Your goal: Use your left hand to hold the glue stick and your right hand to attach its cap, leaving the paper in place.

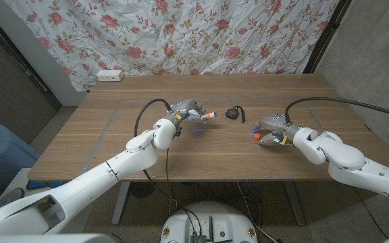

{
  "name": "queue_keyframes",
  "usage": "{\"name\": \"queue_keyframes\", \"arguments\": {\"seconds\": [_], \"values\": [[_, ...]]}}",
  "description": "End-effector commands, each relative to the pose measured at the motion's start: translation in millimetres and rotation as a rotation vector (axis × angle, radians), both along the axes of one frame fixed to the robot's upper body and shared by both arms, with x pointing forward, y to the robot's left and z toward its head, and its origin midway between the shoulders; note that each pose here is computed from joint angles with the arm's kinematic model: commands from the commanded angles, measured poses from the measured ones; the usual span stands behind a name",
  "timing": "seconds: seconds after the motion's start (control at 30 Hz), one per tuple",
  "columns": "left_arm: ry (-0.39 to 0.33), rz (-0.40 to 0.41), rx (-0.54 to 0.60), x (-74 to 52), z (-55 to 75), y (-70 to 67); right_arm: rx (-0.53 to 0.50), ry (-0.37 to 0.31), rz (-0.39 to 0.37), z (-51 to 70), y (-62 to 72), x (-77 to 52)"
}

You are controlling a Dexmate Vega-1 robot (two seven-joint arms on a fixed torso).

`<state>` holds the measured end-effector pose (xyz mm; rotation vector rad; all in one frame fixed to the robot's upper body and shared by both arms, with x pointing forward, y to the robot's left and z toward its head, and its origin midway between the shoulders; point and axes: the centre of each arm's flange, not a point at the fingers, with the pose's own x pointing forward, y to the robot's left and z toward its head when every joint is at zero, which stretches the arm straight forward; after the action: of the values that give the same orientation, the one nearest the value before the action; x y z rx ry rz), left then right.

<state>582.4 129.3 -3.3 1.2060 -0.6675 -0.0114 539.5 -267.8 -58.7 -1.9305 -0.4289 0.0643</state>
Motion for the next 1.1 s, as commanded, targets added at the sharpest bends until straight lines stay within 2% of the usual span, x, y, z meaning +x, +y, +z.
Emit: {"name": "queue_keyframes", "arguments": {"seconds": [0.03,0.53,1.1], "values": [[0.006,0.001,-0.005,2.7,-0.1,1.4,0.009,-0.011,0.011,0.5,0.9,2.2],[0.014,0.005,-0.009,2.5,-5.3,1.9,0.011,-0.015,0.028,3.0,2.4,3.7],[0.015,0.002,-0.003,3.6,-5.3,1.5,0.012,-0.009,0.038,2.2,0.6,6.7]]}}
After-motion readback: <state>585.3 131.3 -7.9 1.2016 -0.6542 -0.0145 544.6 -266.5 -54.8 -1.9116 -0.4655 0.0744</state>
